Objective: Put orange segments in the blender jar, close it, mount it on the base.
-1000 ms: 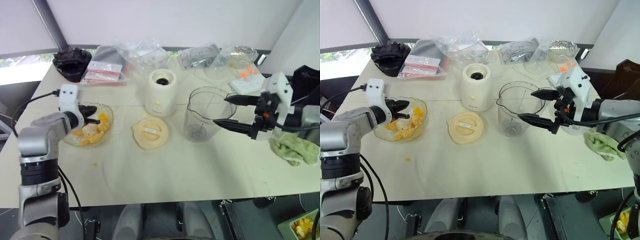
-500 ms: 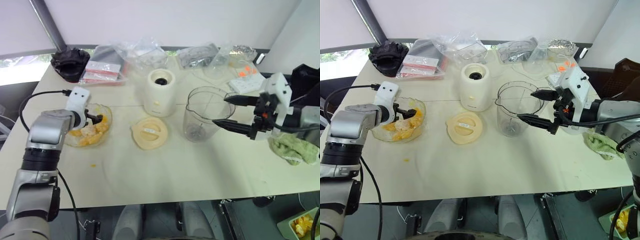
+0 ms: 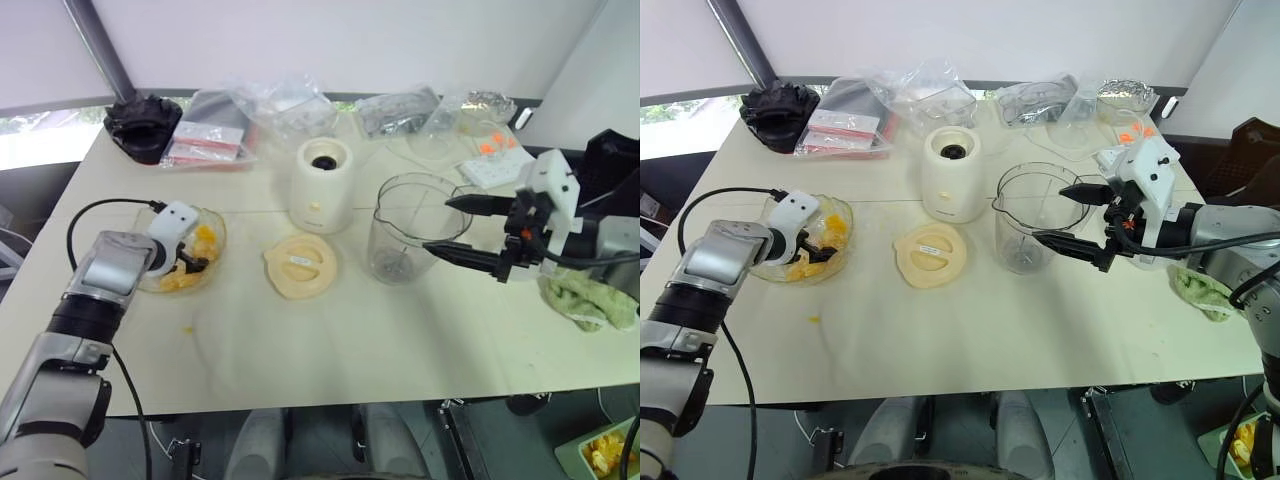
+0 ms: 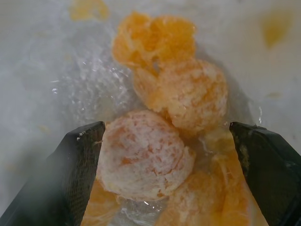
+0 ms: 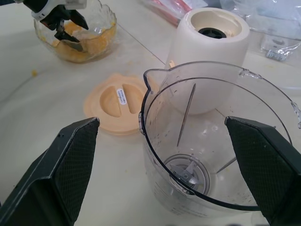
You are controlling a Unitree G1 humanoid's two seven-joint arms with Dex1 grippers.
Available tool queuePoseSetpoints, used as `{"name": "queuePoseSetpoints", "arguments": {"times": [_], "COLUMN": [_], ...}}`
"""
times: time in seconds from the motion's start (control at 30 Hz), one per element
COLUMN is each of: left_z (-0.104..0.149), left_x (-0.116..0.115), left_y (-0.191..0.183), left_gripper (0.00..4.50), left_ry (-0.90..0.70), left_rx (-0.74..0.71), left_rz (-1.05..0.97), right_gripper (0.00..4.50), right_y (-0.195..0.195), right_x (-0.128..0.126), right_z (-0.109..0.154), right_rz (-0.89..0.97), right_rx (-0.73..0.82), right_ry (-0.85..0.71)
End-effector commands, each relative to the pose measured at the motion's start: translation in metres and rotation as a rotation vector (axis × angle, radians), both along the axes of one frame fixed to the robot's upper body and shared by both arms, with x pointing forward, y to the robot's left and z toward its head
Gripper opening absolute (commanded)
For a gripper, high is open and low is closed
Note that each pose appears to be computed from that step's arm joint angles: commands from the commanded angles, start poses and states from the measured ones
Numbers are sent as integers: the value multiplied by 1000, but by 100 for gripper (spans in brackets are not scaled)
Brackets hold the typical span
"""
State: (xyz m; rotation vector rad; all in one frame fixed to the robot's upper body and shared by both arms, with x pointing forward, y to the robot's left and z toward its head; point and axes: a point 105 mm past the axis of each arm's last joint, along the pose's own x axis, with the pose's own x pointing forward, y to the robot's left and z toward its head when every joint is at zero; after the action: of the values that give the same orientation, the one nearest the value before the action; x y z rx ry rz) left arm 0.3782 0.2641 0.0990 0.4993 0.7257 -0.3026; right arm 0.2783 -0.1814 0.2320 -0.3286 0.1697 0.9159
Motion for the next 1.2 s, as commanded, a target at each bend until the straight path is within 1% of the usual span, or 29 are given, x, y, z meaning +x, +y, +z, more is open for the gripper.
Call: {"name": "queuePoseSetpoints", "arguments": {"times": [0.03, 0.63, 0.8, 0.93, 1.2], "left_z": [16, -2, -12, -24, -29], "left_x": [5, -7, -7, -1, 9], "left_y": [7, 28, 27, 26, 25], "left_gripper": [443, 443, 443, 443, 443], "left_ry": [-30, 50, 74, 84, 79], "left_rx": [26, -79, -96, -87, -57], "left_rz": [11, 246, 257, 252, 209], "right_gripper": [450, 450, 450, 450, 450], "right_y": [3, 4, 4, 3, 1], "right_x": [-5, -5, -4, -5, -6], "right_z": [10, 6, 6, 7, 8], "right_rz": [12, 7, 7, 3, -4], "right_rx": [-3, -5, -7, -11, -20], "right_ry": [-46, -44, -48, -53, -55]}}
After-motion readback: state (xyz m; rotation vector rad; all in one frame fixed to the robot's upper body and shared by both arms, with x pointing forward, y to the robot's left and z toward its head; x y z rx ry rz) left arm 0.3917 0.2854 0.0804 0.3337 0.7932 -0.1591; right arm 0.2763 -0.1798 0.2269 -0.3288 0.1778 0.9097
